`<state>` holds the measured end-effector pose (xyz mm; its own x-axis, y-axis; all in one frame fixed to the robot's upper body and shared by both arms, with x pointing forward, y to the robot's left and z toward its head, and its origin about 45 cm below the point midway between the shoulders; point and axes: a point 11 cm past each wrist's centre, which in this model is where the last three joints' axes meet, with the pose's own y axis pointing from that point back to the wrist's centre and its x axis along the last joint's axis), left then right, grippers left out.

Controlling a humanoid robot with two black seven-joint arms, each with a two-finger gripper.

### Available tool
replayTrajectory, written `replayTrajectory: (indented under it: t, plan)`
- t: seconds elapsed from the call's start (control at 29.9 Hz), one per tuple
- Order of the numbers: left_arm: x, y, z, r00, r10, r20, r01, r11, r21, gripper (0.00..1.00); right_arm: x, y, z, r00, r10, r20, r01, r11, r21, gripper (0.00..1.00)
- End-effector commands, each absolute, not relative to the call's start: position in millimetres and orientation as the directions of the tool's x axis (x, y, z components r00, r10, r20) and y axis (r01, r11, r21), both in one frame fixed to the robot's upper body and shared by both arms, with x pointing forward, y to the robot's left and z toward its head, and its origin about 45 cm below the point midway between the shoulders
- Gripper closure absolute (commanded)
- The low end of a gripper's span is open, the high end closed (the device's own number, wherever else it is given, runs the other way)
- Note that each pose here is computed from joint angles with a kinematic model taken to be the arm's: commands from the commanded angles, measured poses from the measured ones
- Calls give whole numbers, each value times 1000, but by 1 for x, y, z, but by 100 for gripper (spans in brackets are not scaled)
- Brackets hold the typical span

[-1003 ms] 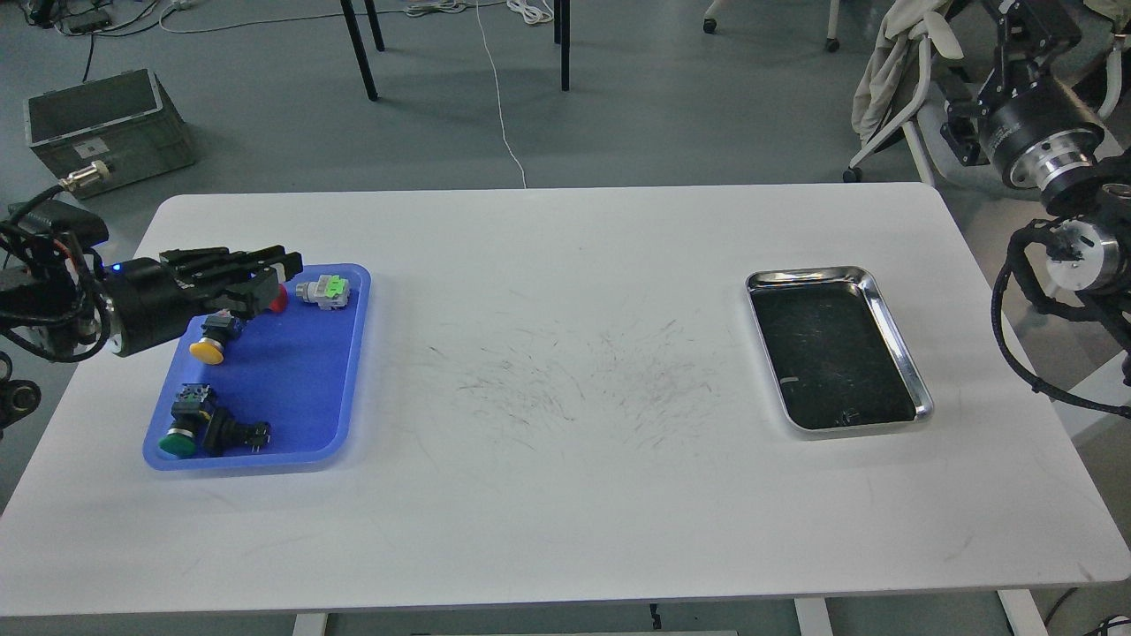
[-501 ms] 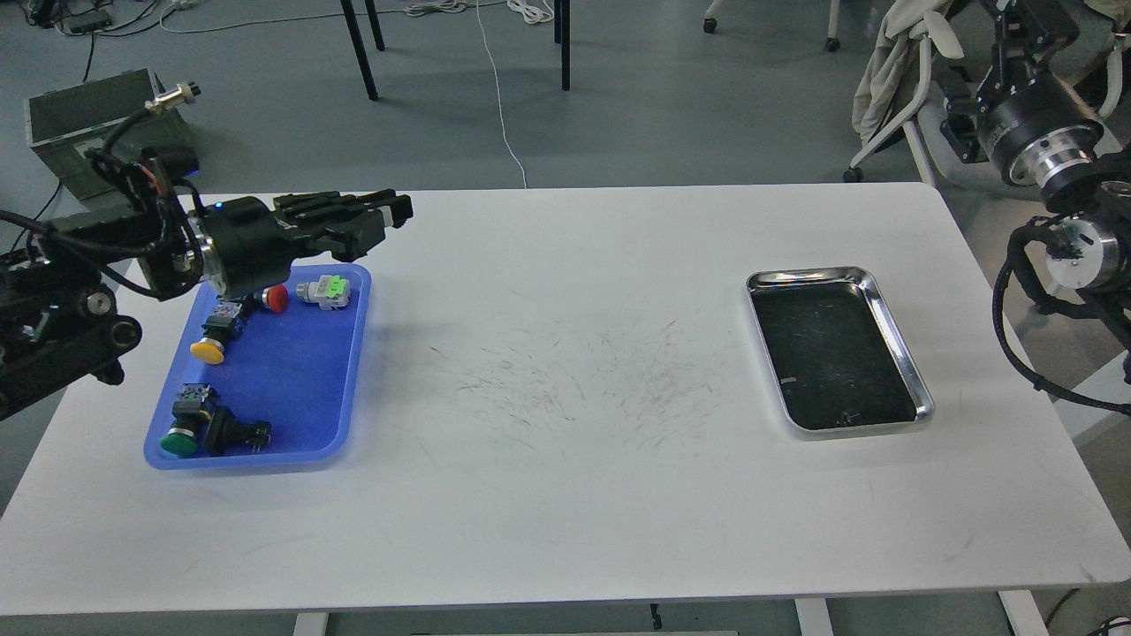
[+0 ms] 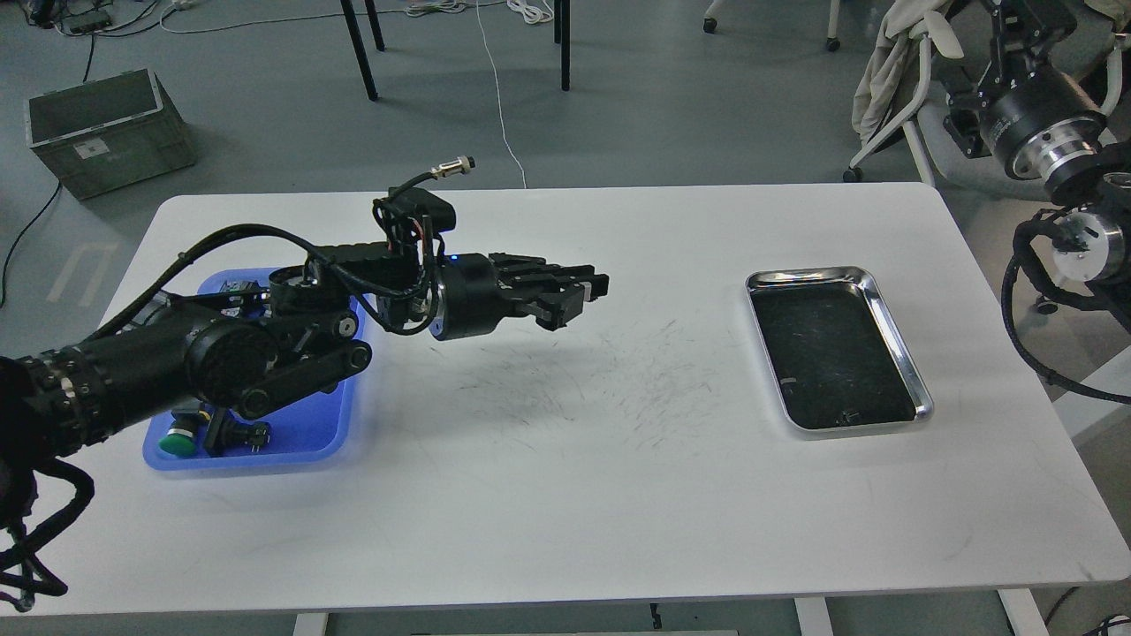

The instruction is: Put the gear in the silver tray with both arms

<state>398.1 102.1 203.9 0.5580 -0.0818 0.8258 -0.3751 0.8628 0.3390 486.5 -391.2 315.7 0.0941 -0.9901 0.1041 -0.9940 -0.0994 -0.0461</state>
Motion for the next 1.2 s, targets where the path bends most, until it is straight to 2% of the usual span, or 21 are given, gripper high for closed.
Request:
replayTrajectory:
  t: [0.0, 0.2, 0.53, 0.7, 0.97, 1.17]
  plan:
    - [400, 76, 191, 562, -99, 821, -364, 862, 352, 91, 488, -392, 319, 91, -990, 107, -994, -97, -52, 7]
    - [379, 26, 165, 585, -145, 798, -296, 877, 377, 91, 487, -398, 324, 80, -990, 116, -995, -87, -50, 7]
    - [398, 73, 128, 614, -129, 779, -412, 789, 455, 91, 488, -397, 325, 89, -986, 144, -994, -97, -48, 7]
    - [399, 79, 125, 617, -120, 778, -426, 779, 459, 91, 489, -395, 327, 98, -980, 176, -993, -107, -41, 7]
    - [389, 77, 115, 625, -95, 775, -427, 790, 441, 90, 492, -392, 326, 111, -970, 217, -993, -119, -23, 7]
    - [370, 73, 100, 621, -156, 768, -376, 800, 467, 90, 496, -390, 334, 114, -963, 242, -992, -125, -29, 7]
